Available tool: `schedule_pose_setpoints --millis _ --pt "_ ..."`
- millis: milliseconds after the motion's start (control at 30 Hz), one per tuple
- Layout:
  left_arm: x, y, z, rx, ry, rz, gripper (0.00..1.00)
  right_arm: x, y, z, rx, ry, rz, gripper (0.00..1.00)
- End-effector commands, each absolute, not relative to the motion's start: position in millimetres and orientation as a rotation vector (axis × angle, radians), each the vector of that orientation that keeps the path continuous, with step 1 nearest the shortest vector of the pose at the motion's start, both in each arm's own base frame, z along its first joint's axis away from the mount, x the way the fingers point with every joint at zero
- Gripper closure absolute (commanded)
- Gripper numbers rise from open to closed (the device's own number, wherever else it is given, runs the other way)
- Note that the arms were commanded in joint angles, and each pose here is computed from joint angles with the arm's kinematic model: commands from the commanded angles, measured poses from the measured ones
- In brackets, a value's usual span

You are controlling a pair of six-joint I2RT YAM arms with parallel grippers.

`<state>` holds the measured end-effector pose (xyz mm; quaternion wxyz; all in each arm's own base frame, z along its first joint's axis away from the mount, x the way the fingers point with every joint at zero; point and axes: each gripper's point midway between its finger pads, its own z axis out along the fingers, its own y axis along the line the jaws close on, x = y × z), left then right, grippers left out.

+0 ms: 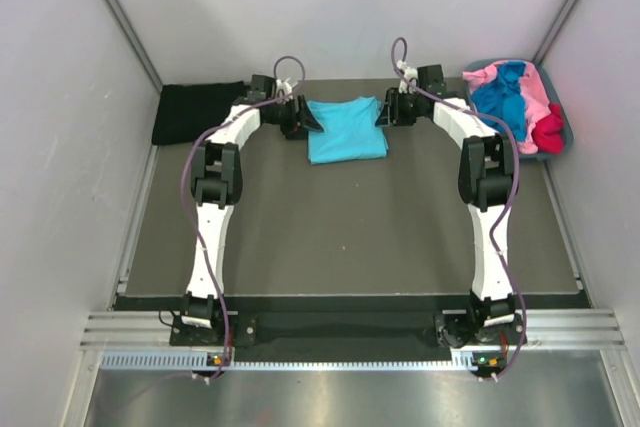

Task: Fold and stack the t-shirts
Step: Neatly place the folded tshirt to the corner

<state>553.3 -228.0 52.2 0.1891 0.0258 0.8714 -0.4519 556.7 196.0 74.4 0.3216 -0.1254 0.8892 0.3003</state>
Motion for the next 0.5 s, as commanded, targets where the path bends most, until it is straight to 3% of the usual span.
schedule_pose_setpoints --millis 0,233,333,367,467 --pt "547.9 -245.0 18.6 0.082 2.501 -1.262 0.37 559.5 201.6 87.7 -0.375 2.287 0.774 0.56" --pt "562.9 -246.6 24.3 0.083 2.460 -1.224 0.60 541.7 199.6 100.3 -0.409 2.285 0.774 0.56" --pt "573.7 -236.8 39.4 0.102 2.427 -1.158 0.73 531.0 196.2 108.2 -0.428 2.285 0.766 0.56" --pt "577.6 -233.7 50.2 0.111 2.408 -1.134 0.82 527.2 196.3 110.7 -0.432 2.287 0.773 0.56" --pt "584.0 -216.0 69.3 0.142 2.377 -1.061 0.89 518.4 193.1 122.4 -0.453 2.276 0.774 0.56"
